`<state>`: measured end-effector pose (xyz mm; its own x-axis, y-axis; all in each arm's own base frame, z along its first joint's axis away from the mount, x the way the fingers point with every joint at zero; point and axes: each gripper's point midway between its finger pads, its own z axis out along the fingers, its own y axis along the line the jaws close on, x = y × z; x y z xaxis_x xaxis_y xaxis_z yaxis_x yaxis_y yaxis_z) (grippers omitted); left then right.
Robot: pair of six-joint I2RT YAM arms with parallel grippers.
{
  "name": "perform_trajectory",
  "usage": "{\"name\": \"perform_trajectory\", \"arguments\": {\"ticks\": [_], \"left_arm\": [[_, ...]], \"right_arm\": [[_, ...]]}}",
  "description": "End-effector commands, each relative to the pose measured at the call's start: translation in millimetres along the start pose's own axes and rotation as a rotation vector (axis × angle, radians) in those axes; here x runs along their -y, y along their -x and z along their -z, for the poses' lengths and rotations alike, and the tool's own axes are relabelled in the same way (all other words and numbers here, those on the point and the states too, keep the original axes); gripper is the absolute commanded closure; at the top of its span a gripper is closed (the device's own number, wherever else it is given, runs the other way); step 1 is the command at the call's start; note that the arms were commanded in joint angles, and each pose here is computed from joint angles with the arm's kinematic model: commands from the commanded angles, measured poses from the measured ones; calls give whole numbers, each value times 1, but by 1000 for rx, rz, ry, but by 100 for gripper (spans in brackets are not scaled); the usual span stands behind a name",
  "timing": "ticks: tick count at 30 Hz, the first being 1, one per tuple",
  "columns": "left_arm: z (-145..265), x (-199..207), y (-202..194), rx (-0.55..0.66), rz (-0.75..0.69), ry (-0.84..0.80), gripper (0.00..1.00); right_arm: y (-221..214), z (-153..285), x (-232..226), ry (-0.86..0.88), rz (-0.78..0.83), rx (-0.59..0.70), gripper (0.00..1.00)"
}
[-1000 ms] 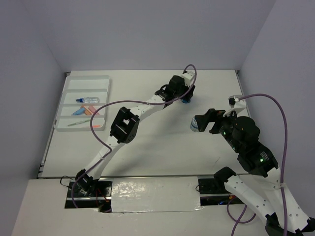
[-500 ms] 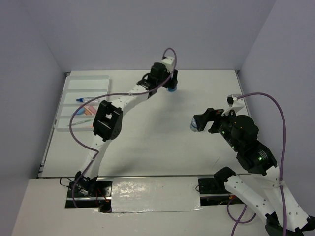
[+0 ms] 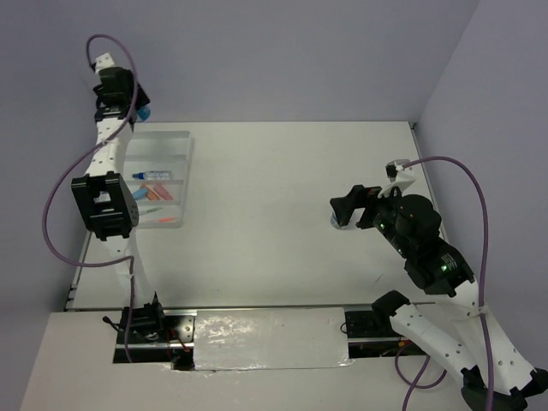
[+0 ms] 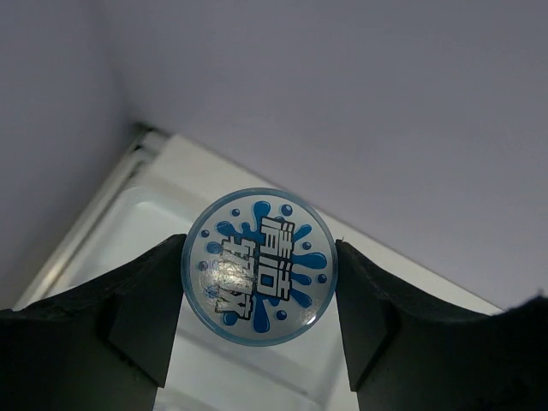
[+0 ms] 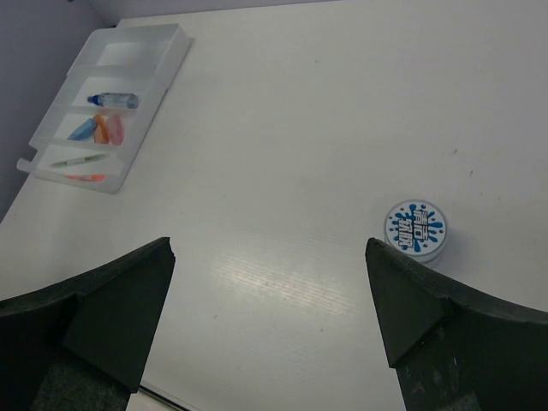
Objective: Sort the stationery into containers
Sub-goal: Place the stationery in the storage box.
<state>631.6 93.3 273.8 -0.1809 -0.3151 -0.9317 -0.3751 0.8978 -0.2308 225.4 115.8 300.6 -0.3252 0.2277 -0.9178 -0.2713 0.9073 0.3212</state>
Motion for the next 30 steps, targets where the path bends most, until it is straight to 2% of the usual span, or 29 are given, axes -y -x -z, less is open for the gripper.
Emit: {"name": "perform_trajectory", "arguments": {"ticks": [1, 5, 8, 17, 23, 24, 27, 29, 30], "left_arm": [[-4, -33, 0, -25, 65, 44, 100], [-17, -85, 1, -33, 88, 85, 100], [-24, -107, -2, -38, 134, 87, 100], [-45, -124, -51, -117, 164, 122, 100], [-52, -134, -78, -158, 128, 159, 99], [-52, -136, -81, -164, 127, 168, 92], [-54, -136, -88, -172, 116, 158, 78], [-55, -136, -91, -178, 116, 157, 61], [-55, -135, -93, -181, 111, 153, 46]], "right_arm": [[13, -9, -14, 61, -2, 35, 0], [8, -18, -18, 77, -3, 21, 0], [4, -26, -22, 94, -2, -2, 0], [0, -38, -27, 109, 1, -34, 0], [0, -40, -29, 119, 2, -38, 0], [-1, -40, -29, 117, 3, -37, 0], [0, -40, -29, 119, 6, -36, 0], [-1, -41, -29, 119, 11, -41, 0], [-1, -41, -29, 120, 13, -42, 0]]}}
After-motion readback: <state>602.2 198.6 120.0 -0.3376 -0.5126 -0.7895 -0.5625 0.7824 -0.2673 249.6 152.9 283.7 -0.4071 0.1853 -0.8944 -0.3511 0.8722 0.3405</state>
